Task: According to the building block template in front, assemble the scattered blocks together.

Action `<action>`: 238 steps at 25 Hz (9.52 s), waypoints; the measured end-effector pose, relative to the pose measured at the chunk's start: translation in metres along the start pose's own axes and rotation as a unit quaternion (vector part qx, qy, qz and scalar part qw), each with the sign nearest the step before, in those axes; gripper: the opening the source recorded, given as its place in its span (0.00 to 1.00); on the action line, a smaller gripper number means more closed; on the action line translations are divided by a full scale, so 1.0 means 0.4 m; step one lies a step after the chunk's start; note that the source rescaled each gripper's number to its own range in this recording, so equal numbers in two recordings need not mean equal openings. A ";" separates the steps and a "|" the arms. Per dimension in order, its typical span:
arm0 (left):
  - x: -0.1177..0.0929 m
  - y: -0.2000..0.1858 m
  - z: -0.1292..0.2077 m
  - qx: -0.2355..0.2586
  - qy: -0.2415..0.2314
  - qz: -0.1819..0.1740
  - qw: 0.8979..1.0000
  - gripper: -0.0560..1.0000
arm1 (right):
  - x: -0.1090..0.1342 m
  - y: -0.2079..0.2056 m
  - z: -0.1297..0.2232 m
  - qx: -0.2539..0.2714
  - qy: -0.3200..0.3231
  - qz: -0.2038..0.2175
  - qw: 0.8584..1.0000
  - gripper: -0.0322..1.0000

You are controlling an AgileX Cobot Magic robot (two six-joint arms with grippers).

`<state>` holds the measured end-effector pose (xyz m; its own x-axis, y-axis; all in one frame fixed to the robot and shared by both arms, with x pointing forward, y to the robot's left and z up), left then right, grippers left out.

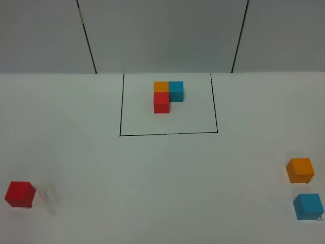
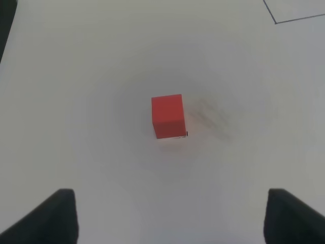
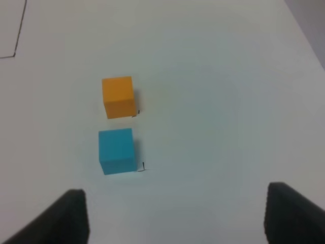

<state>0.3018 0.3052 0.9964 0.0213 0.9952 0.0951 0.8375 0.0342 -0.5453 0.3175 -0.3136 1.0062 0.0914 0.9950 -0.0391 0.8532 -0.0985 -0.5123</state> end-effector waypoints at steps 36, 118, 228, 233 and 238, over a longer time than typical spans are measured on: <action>0.000 0.000 0.000 0.000 0.000 0.000 1.000 0.82 | 0.000 0.000 0.000 0.000 0.000 0.000 1.000 0.51; 0.033 0.413 -0.240 0.419 -0.094 -0.016 0.903 1.00 | 0.000 0.000 0.000 0.000 0.001 0.000 1.000 0.51; -0.004 0.737 0.081 0.386 -0.064 -0.003 0.920 0.76 | 0.000 0.000 0.000 0.000 0.000 0.000 1.000 0.51; -0.004 0.734 0.083 0.389 -0.063 -0.003 0.919 0.54 | 0.000 0.000 0.000 0.000 0.000 0.000 1.000 0.51; -0.004 0.733 0.084 0.391 -0.063 -0.003 0.918 0.24 | 0.000 0.000 0.000 0.000 0.000 0.000 1.000 0.51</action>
<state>0.5290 0.3167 0.8084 -0.0860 0.9958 0.0305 0.1880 0.0463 -0.9811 0.3175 -0.3136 1.0062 0.0919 0.9950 -0.0384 0.8532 -0.0985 -0.5123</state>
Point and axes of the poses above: a point on each arm's last joint axis where the gripper is mounted, y pointing out along that axis toward the gripper, x along the wrist's bending axis when the last joint is at zero, z = x × y, the point moved 9 cm from there along y, pointing out along that axis toward the gripper, and after that the axes turned 4 degrees about -y, right-handed, at the moved point
